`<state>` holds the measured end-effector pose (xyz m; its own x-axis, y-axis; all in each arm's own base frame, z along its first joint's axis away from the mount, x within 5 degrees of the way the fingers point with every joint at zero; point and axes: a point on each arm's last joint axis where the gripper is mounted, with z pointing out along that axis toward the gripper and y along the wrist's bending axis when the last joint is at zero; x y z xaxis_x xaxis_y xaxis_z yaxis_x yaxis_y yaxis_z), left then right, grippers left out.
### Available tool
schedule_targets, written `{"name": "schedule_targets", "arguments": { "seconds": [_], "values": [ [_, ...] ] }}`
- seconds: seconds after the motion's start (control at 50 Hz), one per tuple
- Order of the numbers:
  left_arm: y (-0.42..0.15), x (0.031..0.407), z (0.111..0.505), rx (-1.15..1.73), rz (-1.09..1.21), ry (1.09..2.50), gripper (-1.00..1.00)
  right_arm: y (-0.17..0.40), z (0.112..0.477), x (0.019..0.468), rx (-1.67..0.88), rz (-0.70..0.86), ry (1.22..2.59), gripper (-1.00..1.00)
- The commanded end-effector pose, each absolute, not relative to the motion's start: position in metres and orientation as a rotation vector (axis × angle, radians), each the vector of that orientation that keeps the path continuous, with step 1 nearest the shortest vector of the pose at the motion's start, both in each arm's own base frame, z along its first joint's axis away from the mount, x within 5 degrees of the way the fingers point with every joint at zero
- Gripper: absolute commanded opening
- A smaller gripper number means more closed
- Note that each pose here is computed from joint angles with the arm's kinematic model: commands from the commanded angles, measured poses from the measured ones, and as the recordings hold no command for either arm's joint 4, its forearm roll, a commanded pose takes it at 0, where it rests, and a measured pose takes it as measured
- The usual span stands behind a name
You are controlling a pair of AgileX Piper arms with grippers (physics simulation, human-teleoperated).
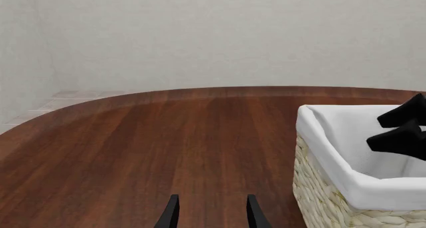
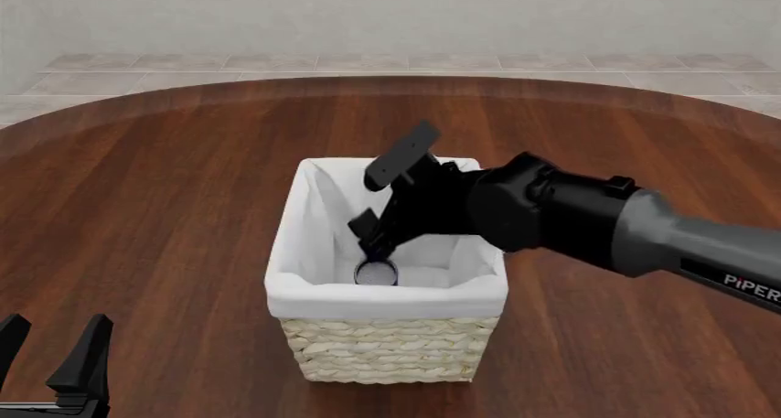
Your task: Pick up the alphabet soup and put it in the basket.
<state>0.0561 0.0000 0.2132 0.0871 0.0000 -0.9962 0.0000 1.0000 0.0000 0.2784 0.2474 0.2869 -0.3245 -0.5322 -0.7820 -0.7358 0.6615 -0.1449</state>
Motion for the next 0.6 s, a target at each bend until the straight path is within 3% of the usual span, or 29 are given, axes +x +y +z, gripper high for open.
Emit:
{"name": "schedule_targets", "arguments": {
  "seconds": [0.02, 0.6],
  "values": [
    [0.0, 0.056, 0.213, 0.0, 0.0, 1.484, 1.0, 0.246, 0.307, 0.269, -0.983, 0.314, 1.96, 1.0],
    [0.0, 0.056, 0.213, 0.0, 0.0, 1.484, 1.0, 0.239, 0.376, 0.247, -0.919, 0.377, 1.764, 1.0]
  ]
}}
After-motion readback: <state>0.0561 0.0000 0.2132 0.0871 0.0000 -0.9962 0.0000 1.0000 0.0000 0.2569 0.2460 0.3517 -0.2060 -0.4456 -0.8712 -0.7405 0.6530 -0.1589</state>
